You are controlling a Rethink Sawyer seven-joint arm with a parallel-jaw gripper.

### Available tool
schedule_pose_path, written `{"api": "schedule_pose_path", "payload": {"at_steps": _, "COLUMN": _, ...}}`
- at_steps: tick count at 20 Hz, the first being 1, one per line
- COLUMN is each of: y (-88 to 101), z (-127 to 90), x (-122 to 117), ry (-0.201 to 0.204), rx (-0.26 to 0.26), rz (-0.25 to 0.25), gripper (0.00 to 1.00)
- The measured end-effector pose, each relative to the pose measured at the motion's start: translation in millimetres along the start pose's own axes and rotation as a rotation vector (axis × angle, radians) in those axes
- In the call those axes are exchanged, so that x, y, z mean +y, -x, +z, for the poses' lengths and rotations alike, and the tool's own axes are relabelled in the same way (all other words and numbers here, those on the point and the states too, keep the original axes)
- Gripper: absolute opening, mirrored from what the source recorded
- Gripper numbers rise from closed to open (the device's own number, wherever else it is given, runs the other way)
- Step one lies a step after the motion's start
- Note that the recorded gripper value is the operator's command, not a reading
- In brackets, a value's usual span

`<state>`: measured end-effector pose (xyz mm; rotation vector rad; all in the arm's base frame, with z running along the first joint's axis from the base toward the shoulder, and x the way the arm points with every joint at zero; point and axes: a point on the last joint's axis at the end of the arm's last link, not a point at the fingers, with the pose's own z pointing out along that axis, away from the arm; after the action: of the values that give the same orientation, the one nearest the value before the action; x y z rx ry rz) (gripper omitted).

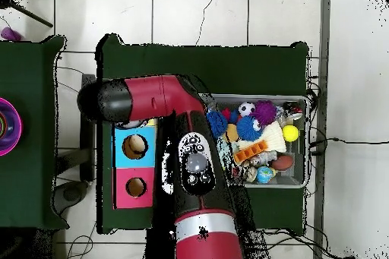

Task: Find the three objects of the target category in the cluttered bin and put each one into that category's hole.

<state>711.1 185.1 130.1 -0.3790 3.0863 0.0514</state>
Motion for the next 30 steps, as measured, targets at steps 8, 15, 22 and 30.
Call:
{"api": "schedule_pose_path", "payload": {"at_steps": 8, "y": 31.5, "z": 9.5, "x": 0.7, "ry": -0.007, "rx": -0.032, "rz": 0.022, "gripper": 0.00}}
{"api": "schedule_pose_path", "payload": {"at_steps": 15, "y": 25.9, "z": 30.6, "x": 2.3, "ry": -0.017, "rx": -0.025, "rz": 0.031, "gripper": 0.00}}
{"api": "schedule_pose_path", "payload": {"at_steps": 22, "y": 20.0, "z": 43.7, "x": -2.6, "ry": -0.021, "rx": -0.077, "rz": 0.057, "gripper": 0.00}}
{"api": "schedule_pose_path", "payload": {"at_steps": 30, "y": 13.0, "z": 44.6, "x": -4.4, "ry": -0.019, "rx": -0.128, "rz": 0.090, "gripper": 0.00}}
